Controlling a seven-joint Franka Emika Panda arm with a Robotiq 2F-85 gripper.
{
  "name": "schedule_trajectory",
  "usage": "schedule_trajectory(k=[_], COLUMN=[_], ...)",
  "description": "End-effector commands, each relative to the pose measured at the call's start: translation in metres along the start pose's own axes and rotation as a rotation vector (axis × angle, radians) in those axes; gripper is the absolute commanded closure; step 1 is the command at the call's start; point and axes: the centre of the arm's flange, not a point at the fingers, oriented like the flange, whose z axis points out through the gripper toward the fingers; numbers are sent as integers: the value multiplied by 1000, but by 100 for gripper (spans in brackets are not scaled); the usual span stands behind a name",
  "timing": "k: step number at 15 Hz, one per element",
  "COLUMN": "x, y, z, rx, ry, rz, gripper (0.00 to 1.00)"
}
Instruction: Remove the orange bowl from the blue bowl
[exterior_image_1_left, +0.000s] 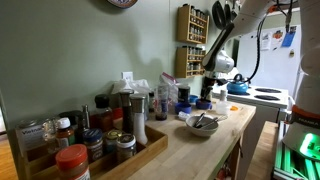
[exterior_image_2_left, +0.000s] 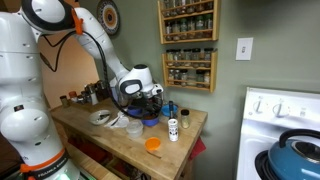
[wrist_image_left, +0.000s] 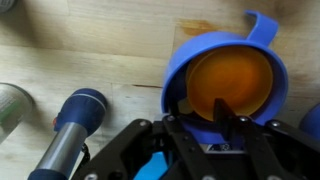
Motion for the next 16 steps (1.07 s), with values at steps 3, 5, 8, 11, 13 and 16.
schedule_trajectory(k=[3, 5, 8, 11, 13, 16], x=[-8, -11, -15, -16, -12, -8], y=[-2, -4, -11, -15, -14, -11], z=[14, 20, 27, 24, 14, 2], rx=[-51, -44, -27, -10, -10, -12], ry=[-21, -42, -66, -65, -43, -22], rz=[-43, -61, -79, -83, -81, -75], gripper=[58, 61, 81, 100, 98, 98])
